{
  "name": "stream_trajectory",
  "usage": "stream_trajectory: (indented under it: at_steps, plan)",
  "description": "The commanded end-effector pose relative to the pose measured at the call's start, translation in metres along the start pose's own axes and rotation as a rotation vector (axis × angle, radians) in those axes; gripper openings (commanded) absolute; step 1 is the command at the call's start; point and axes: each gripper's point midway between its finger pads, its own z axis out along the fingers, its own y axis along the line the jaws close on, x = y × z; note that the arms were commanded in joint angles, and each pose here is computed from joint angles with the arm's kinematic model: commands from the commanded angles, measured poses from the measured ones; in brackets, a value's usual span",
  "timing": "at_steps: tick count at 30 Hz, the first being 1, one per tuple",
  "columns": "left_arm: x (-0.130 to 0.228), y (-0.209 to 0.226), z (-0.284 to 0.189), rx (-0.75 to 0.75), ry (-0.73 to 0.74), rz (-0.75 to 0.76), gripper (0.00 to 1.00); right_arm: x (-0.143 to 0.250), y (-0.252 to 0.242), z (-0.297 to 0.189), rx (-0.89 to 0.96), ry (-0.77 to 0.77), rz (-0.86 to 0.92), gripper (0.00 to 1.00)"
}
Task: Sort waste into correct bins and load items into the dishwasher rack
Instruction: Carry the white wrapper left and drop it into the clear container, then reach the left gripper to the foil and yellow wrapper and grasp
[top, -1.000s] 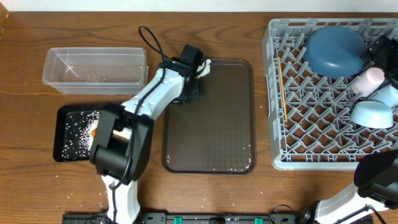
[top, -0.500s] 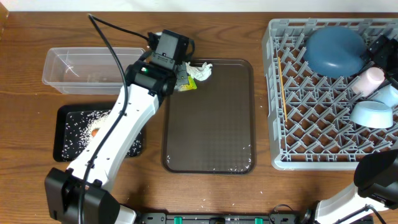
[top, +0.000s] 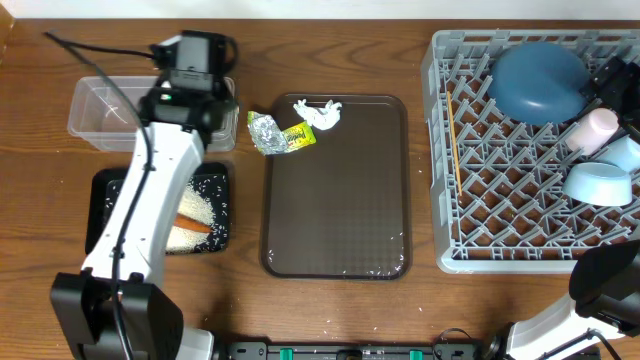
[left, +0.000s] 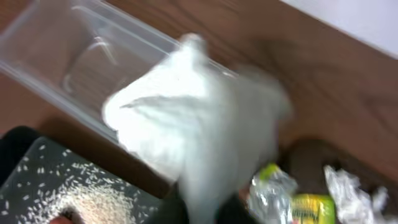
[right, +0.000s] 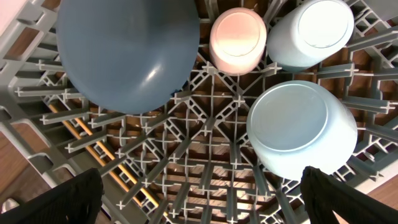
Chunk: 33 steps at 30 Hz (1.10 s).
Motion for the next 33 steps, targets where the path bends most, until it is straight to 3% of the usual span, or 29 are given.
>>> stream_trajectory:
  at_steps: [1,3,4,8,12,16,20,24,33]
  plan:
    - [-0.004,0.027,0.015,-0.074,0.001,-0.051,0.33,0.0,-0.002,0.001,0.0,0.003,0.016,0.99]
    - [-0.007,0.037,0.019,-0.091,0.003,-0.069,0.72,0.0,-0.002,0.001,0.0,0.003,0.016,0.99]
    - [-0.007,0.04,0.02,-0.097,0.004,-0.074,0.83,0.0,-0.002,0.001,0.0,0.003,0.016,0.99]
    - [0.004,0.031,0.02,-0.028,0.071,-0.075,0.87,0.0,-0.002,0.001,0.0,0.003,0.016,0.99]
    - [0.034,-0.016,0.01,0.217,0.231,-0.05,0.87,0.0,-0.002,0.001,0.0,0.002,0.016,0.99]
    - [0.071,-0.062,-0.01,0.411,0.366,-0.001,0.76,0.0,-0.002,0.001,0.0,0.003,0.016,0.99]
    - [0.104,-0.076,-0.012,0.368,0.376,0.093,0.75,0.0,-0.002,0.001,0.0,0.003,0.016,0.99]
    - [0.122,-0.065,-0.001,0.229,0.336,0.078,0.76,0.0,-0.002,0.001,0.0,0.003,0.016,0.99]
    - [0.141,-0.065,0.02,0.221,0.302,0.059,0.73,0.0,-0.002,0.001,0.0,0.003,0.016,0.99]
